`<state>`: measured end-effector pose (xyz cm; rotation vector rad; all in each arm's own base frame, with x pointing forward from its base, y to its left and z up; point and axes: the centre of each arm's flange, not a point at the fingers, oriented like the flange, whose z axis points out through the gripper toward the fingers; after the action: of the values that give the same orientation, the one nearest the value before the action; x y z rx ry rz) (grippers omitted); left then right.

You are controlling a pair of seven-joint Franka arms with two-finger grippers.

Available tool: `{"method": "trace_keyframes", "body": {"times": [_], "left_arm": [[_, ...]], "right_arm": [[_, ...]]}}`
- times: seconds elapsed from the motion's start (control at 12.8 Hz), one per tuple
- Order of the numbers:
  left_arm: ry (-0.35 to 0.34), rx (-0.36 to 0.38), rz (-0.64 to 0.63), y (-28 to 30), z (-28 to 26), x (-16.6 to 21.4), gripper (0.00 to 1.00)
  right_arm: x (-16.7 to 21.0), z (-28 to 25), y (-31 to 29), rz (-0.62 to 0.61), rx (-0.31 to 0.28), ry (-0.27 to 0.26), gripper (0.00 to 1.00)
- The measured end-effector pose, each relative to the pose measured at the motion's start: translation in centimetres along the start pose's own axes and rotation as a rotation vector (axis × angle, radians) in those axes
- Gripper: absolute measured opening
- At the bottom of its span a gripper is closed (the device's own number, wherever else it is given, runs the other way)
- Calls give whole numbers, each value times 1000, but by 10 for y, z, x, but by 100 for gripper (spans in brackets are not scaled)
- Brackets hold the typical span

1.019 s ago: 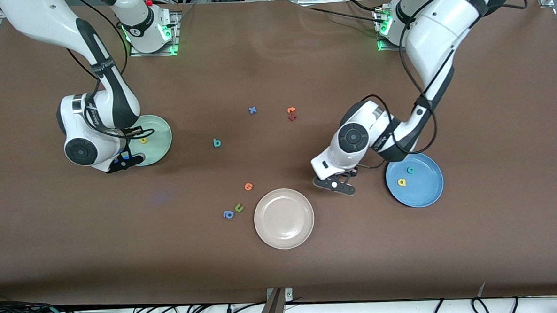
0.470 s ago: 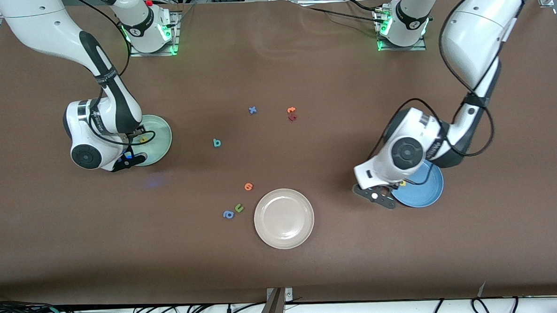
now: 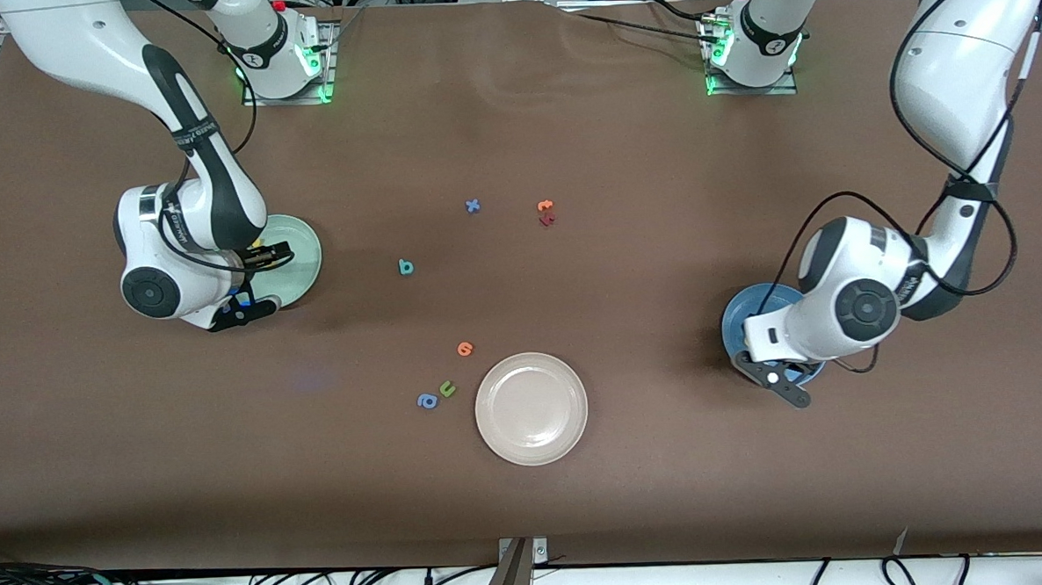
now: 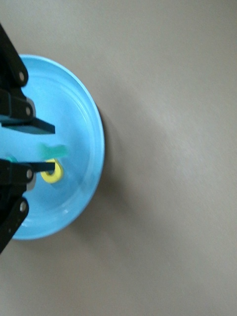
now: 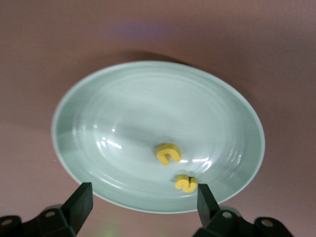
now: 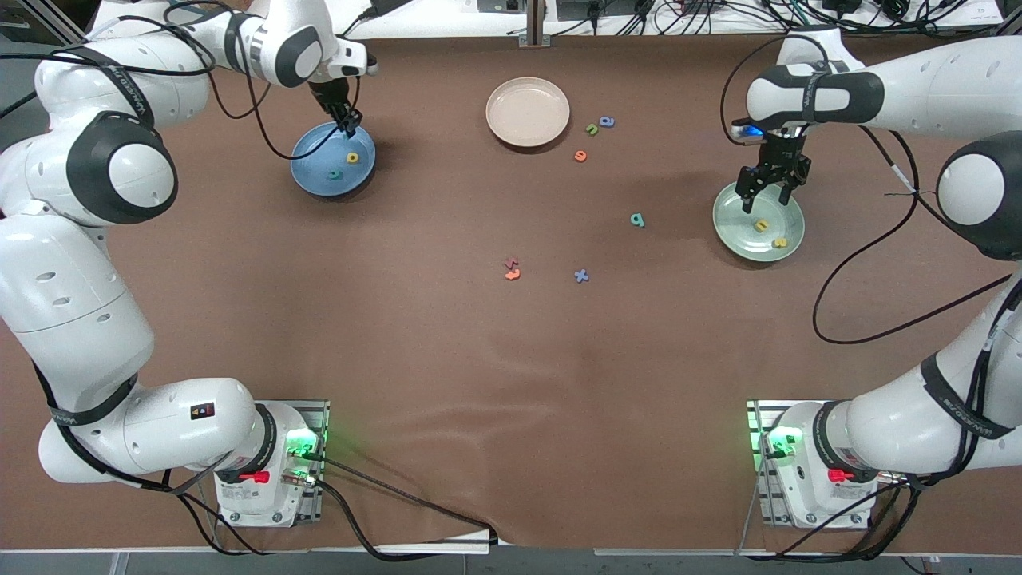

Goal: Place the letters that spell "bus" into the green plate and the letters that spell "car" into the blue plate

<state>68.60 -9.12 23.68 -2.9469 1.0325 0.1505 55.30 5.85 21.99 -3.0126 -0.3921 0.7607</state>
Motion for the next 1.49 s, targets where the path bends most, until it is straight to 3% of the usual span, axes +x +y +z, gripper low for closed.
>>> {"method": "trace_keyframes", "body": {"times": [0.31,0.47,0.71,0.94,1.1,1.33,1.49], "left_arm": [[12,7,-20,-16,-10,-9,76],[-9,28,-25,-13,-51,-13,99],[17,5,-90,2,-150,-33,100],[10,41,-159,19,-225,-60,100],[-18,4,-218,32,-265,-78,100],[55,-79,-321,18,-317,-105,100],[87,-91,-375,10,-330,-122,100]], "right_arm": [[-5,-27,-27,106,12,38,94],[-6,-43,-63,187,15,65,94],[-11,-64,-124,318,72,94,98],[-10,-84,-140,328,95,133,100],[-7,-91,-155,318,107,172,99],[4,-79,-193,330,113,212,99],[8,-72,-209,326,116,228,98]]}}
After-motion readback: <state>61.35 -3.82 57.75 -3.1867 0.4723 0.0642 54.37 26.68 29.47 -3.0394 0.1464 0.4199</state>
